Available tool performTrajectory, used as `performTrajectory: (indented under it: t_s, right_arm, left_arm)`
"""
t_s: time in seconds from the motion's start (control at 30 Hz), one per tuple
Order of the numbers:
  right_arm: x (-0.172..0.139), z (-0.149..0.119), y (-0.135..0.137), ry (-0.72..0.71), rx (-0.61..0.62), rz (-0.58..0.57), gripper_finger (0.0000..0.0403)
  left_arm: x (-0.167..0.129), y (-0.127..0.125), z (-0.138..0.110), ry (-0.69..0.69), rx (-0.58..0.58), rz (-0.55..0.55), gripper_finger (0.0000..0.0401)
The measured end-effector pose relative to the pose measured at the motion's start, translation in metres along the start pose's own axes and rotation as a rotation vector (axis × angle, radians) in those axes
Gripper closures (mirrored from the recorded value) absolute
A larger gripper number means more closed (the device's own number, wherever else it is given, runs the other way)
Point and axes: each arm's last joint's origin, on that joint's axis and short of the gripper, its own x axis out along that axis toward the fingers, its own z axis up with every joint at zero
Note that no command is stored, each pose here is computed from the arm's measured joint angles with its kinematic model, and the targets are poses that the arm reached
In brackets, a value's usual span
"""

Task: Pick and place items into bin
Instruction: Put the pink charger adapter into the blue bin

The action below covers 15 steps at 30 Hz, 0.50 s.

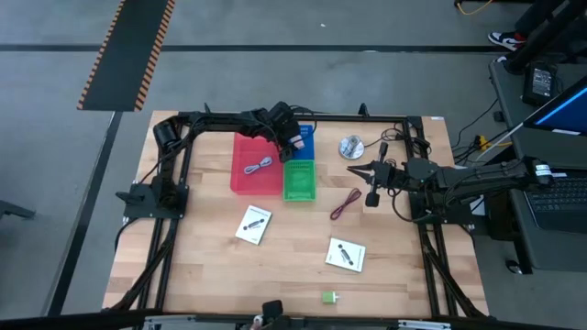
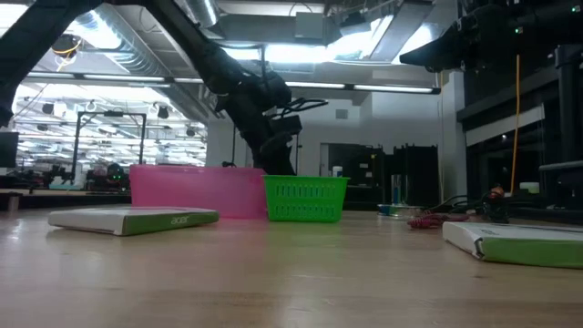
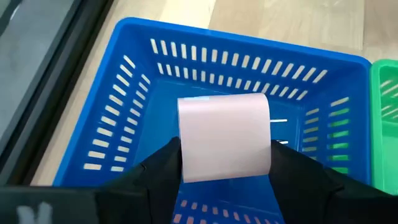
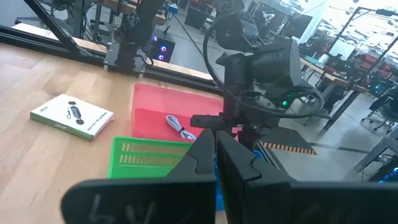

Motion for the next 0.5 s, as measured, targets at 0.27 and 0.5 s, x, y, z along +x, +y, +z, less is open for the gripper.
performTrajectory:
  t_s: [0.27, 0.5]
  right_arm:
    - [0.0000, -0.0001, 0.0000, 0.001, 0.000, 0.000, 0.0402]
    - [0.0000, -0.0001, 0.0000, 0.001, 0.001, 0.000, 0.0402]
  left_arm:
    - [-0.0004, -0.0001, 0.0001, 0.000, -0.012, 0.000, 0.0180]
    - [-0.0007, -0.0001, 0.0002, 0.000, -0.044, 0.000, 0.0178]
